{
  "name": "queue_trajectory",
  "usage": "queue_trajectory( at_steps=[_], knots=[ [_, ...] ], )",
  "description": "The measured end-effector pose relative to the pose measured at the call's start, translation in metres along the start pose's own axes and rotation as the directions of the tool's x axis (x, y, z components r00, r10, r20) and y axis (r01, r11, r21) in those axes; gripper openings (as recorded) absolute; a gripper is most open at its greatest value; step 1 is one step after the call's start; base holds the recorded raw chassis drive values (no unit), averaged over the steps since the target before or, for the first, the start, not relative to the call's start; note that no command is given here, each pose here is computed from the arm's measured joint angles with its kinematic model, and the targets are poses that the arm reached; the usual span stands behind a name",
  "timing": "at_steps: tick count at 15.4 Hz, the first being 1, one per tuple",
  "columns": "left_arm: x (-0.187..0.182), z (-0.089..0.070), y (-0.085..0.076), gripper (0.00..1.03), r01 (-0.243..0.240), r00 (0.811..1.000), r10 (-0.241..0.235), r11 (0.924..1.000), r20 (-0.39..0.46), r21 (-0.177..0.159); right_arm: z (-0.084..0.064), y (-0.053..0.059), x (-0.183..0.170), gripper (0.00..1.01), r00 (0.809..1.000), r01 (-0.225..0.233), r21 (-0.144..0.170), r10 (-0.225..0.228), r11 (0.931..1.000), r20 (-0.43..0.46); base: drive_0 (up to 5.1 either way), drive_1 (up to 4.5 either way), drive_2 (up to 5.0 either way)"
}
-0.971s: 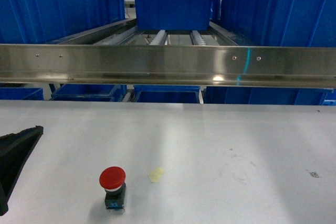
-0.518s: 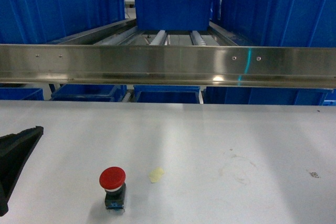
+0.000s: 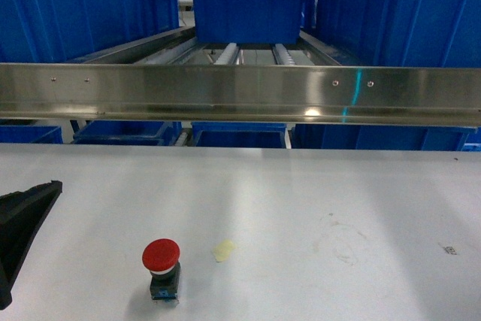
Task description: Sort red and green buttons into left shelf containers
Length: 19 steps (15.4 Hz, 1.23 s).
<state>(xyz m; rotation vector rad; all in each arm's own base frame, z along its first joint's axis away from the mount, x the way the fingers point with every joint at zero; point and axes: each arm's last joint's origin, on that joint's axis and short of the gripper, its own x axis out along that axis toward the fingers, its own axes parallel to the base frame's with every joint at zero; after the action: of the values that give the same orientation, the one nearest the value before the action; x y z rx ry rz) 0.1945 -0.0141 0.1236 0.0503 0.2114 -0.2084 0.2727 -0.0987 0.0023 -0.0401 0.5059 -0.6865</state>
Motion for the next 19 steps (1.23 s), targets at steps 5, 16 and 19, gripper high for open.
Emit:
queue_trajectory(
  at_steps=[5,16,19],
  knots=[
    [0.000,0.000,0.000,0.98,0.000,1.000,0.000,1.0000,0.000,0.000,0.000,0.000,0.000,0.28,1.000,-0.002,-0.001,0.002,1.0000,-0.001,0.0,0.00,0.0],
    [0.000,0.000,0.000,0.98,0.000,1.000,0.000,1.0000,0.000,0.000,0.058,-0.019,-0.153,0.27,0.870,-0.476,0.010,0.469,0.8796,0.150,0.0,0.00,0.0],
    [0.000,0.000,0.000,0.98,0.000,1.000,0.000,1.0000,0.000,0.000,0.066,-0.033,-0.175,0.27,0.845,-0.497,-0.025,0.491,0.8673,0.214,0.0,0.00,0.0]
  ],
)
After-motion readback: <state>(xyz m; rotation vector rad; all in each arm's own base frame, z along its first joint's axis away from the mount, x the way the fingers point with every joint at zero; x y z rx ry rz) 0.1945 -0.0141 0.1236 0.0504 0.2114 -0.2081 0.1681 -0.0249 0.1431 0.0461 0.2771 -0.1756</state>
